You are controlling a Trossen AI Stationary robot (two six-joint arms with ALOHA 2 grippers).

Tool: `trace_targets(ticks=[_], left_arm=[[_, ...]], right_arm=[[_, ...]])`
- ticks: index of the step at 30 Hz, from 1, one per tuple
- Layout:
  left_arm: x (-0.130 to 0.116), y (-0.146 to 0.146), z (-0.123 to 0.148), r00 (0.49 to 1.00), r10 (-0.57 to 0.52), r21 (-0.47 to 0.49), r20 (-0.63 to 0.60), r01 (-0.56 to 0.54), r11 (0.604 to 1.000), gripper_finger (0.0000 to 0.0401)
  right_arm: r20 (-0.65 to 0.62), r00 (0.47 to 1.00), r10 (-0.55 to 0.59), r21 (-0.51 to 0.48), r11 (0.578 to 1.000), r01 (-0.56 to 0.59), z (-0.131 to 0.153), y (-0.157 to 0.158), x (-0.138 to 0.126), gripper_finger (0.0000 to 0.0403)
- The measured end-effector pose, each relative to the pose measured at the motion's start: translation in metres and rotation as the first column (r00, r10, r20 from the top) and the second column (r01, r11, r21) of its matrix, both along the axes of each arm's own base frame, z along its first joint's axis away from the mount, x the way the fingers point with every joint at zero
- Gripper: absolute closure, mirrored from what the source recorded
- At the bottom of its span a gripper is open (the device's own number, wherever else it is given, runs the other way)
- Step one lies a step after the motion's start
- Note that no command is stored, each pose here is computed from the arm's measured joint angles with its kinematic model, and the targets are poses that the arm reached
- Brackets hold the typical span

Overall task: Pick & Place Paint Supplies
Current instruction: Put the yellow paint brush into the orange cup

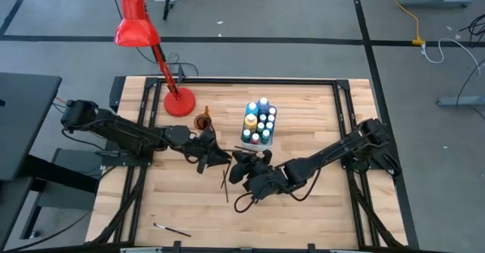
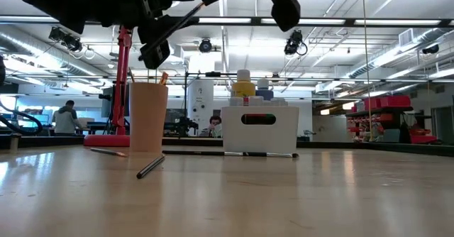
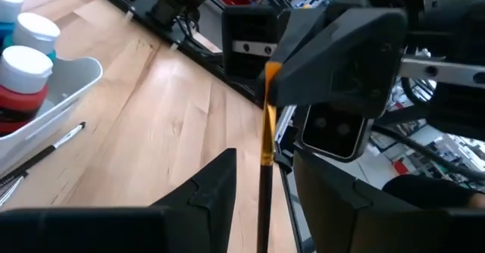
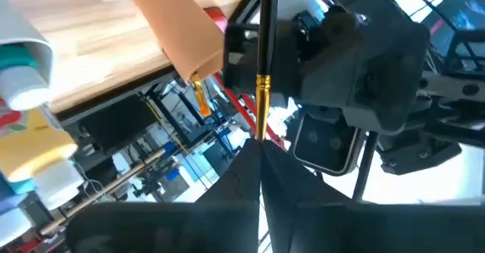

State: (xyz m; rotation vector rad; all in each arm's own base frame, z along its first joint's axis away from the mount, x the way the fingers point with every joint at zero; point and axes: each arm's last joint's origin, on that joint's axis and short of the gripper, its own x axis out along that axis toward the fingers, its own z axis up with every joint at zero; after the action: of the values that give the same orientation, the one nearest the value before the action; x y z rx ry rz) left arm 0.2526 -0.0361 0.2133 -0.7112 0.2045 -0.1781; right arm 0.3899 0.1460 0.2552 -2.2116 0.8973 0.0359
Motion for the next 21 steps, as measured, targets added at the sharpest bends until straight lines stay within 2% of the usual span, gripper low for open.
trace_targets(ticks=[3,10,13,17,21], left_arm=[[0.000,0.000,-0.001,1.000,0.001,0.008,-0.008,-0.001,1.000,0.0259],[0.000,0.000,-0.001,1.000,-0.005,0.107,0.015,0.004,0.994,0.0267],[0.000,0.000,-0.001,1.000,-0.014,0.139,0.019,0.011,0.990,0.0300],[0.000,0.000,-0.004,1.000,-0.020,0.174,0.000,0.020,0.985,0.0370],[-0.001,0.000,-0.007,1.000,-0.012,0.179,-0.028,0.017,0.984,0.0377]], right_arm=[[0.032,0.999,-0.003,0.003,1.000,0.003,0.004,-0.005,0.004,0.0402],[0.060,0.998,-0.027,0.038,0.999,0.025,0.005,-0.021,0.011,0.0401],[0.088,0.995,-0.053,0.076,0.996,0.047,0.005,-0.025,0.013,0.0395],[0.110,0.993,-0.049,0.113,0.993,0.037,0.006,-0.025,0.013,0.0382],[0.098,0.995,0.011,0.149,0.988,-0.025,0.004,-0.022,0.014,0.0370]])
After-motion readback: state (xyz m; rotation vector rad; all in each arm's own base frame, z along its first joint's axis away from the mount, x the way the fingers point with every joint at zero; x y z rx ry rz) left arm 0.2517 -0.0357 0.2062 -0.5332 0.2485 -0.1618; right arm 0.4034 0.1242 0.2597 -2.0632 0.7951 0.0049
